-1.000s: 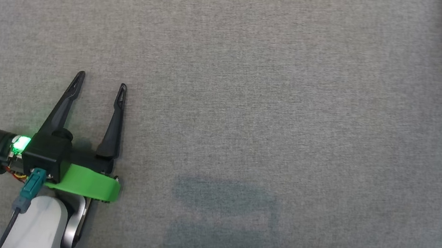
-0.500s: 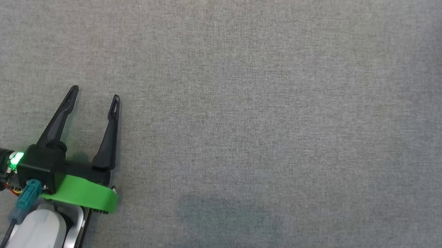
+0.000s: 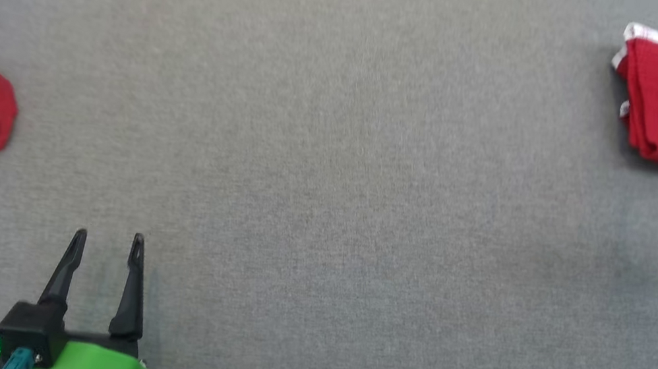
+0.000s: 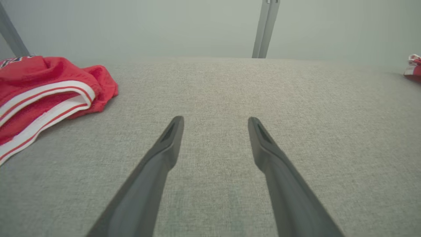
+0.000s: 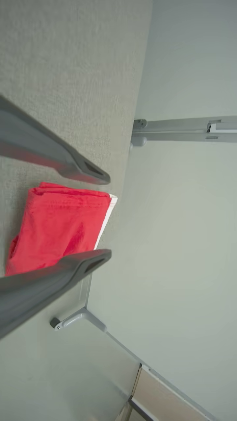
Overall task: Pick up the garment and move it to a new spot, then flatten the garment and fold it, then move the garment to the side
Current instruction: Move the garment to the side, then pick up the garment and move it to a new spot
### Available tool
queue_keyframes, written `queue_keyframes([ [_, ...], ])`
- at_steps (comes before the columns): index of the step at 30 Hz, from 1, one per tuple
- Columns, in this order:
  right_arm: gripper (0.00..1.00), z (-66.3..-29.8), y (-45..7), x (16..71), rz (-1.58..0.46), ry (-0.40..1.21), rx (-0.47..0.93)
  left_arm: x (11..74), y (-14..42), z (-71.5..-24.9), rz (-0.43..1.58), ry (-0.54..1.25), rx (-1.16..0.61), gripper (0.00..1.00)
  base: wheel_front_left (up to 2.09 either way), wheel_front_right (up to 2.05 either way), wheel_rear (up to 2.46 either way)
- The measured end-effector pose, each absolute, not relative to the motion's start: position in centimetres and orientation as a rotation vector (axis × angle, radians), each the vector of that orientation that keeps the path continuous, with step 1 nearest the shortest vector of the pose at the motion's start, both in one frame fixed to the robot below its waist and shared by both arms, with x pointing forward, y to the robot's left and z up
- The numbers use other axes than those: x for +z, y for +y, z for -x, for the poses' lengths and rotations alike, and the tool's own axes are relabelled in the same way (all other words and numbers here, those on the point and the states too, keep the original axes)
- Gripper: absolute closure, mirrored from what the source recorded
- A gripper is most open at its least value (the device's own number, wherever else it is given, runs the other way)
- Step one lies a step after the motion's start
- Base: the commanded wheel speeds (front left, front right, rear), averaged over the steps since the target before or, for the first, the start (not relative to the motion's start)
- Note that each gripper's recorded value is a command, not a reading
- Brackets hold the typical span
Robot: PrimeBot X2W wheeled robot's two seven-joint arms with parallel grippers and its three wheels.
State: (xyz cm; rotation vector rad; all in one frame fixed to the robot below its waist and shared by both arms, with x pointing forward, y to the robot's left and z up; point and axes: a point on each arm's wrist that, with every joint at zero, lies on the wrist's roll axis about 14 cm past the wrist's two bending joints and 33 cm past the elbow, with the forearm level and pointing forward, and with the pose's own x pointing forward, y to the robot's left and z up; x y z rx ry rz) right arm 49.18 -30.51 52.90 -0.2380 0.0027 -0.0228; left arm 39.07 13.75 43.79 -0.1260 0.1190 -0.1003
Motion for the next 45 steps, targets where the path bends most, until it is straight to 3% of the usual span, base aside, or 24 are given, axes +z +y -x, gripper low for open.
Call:
queue_keyframes([
  [9,0.0,-39.0,-24.3,48.4,0.082,0.036,0.055,46.2,17.8,-34.5,0.142,0.06,0.009,0.0,0.0,0.0,0.0],
  [17,0.0,-35.5,-18.6,47.2,0.023,0.036,0.119,47.2,19.0,-32.5,0.164,0.019,0.027,0.0,0.0,0.0,0.0],
  [31,0.0,-34.3,-20.5,48.5,0.036,-0.012,0.007,46.4,18.0,-32.1,0.183,0.044,-0.029,0.0,0.0,0.0,0.0],
  [45,0.0,-34.1,-20.5,48.3,0.036,-0.006,0.005,46.6,18.3,-31.9,0.188,0.035,-0.02,0.0,0.0,0.0,0.0],
])
